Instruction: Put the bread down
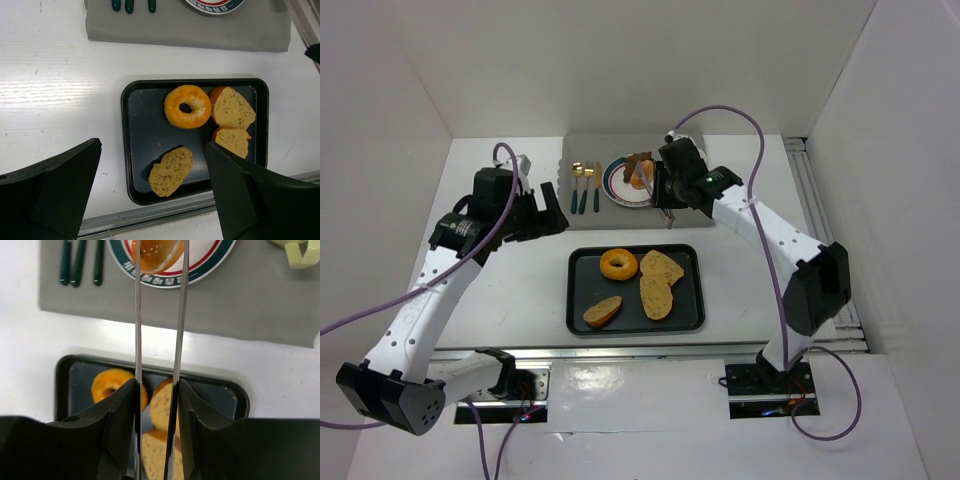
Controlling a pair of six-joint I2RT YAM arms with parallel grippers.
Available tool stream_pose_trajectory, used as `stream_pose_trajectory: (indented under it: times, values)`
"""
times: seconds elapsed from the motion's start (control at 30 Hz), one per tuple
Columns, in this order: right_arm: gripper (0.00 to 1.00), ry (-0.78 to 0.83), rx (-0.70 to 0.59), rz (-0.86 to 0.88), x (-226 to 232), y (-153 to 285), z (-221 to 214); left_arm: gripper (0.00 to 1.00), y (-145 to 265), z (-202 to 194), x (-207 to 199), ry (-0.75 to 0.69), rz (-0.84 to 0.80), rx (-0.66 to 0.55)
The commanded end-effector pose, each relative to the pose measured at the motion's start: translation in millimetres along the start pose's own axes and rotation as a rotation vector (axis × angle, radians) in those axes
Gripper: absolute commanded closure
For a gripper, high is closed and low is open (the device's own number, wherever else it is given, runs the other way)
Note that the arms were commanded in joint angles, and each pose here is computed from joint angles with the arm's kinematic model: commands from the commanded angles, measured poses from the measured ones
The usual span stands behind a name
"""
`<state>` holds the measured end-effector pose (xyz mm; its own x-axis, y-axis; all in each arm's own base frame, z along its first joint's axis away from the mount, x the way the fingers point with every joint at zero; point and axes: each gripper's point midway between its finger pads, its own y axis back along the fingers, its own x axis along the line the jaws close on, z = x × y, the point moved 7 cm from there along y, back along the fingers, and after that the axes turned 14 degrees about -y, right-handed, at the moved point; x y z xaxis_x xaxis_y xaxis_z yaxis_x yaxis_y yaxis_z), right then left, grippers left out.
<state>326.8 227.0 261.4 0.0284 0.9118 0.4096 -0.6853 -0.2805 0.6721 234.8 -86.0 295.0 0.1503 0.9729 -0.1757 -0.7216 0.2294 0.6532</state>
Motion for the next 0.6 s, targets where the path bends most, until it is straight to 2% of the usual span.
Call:
stream_pose_trajectory:
  times: [0.0, 0.17, 0.23, 0.27, 0.4, 0.57]
  values:
    - [0.66, 0.014, -0.071, 0.041, 6, -23, 22, 0.01, -6, 7, -1, -0.012, -0.021, -0.031]
    - [0.66, -0.007, -0.065, 0.056, -6, -53, 18, 0.01, -17, 6, -2, -0.011, -0.027, -0.004]
    - [0.61, -0.011, -0.09, 0.088, -3, -59, 19, 0.01, -17, 6, -2, -0.011, -0.027, -0.004]
    - [0.54, -0.017, -0.094, 0.081, -7, -60, 22, 0.01, -17, 6, -2, -0.011, -0.027, -0.004]
    - [0.39, -0.006, -0.089, 0.09, -2, -63, 26, 0.01, -20, 6, -2, -0.011, -0.025, 0.005]
    - [0.36, 0.016, -0.111, 0.081, 7, -53, 37, 0.01, -19, 5, -3, -0.011, -0.034, 0.007]
